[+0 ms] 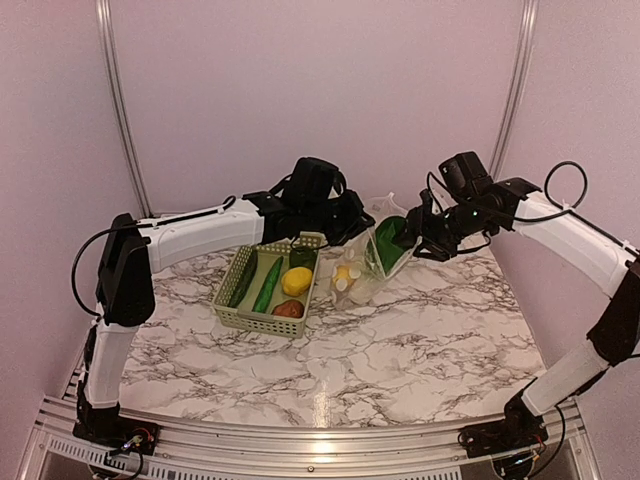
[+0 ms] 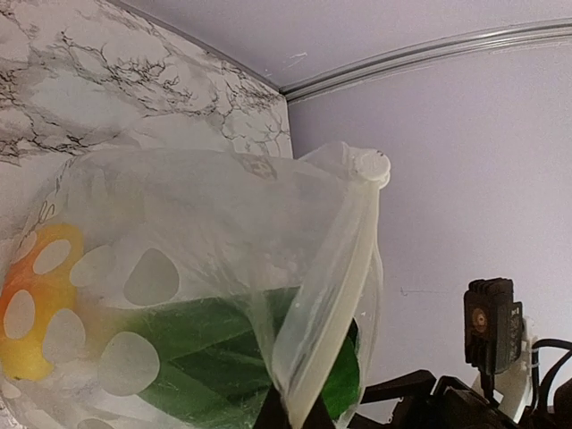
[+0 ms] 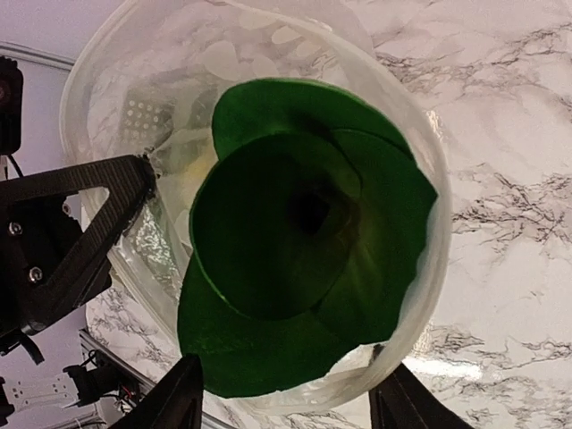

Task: Place the food in the zip-top bag and seal the zipper
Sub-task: Adjust the zipper food storage bag at the center of the board, then pass from the left arm to the right

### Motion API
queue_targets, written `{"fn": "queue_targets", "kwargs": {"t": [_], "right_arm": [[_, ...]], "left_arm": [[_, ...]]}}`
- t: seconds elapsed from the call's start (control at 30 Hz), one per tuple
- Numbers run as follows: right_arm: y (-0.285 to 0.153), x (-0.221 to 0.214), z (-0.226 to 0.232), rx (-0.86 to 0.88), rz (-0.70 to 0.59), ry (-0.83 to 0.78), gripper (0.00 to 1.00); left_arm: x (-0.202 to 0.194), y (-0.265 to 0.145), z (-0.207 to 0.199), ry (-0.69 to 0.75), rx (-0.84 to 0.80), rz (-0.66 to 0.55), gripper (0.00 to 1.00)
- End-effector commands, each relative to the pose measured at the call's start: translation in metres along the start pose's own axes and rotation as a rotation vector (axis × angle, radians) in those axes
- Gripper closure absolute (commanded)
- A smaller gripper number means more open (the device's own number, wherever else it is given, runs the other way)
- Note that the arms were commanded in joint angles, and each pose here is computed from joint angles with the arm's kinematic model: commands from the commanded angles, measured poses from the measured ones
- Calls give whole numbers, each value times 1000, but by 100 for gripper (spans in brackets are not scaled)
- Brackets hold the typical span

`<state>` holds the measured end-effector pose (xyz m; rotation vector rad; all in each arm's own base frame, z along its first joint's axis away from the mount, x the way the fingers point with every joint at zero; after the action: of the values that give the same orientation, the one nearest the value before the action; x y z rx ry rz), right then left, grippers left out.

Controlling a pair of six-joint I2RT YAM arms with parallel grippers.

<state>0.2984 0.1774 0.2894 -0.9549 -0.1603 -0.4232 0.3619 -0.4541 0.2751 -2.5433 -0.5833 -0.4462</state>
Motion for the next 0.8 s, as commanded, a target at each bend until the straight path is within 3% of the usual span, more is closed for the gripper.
{"fn": "queue_targets", "kwargs": {"t": [0.0,0.17,0.3,0.47,0.77], "right_arm": [[-42,14,17,97,-190,-27,39],[-41,5,-4,-67,-158,57,39],[-43,-5,-4,6,-175,65,46],[-20,-13,-4,35,-94,44,58],[9,-1,8,50,-83,17,63]], "left_arm": [[13,-16,-16,-22,-71,-45,100],[21,-25,-14,-92,-117,-89,100],[24,-26,-11,-126,-129,-94,100],[25,-23,-9,-160,-148,-83,100],[23,-26,-8,-159,-149,-72,100]]}}
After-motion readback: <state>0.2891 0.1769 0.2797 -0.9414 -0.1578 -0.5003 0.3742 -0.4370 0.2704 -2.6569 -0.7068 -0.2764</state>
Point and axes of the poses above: each gripper's point midway between its finger pads, its own y axis out along the fingers, its own z axis along the line the jaws close on, x = y × z, the point moved 8 cm from there along -y, back along the fingers, and after that the axes turned 5 degrees about y, right-handed, at the moved point
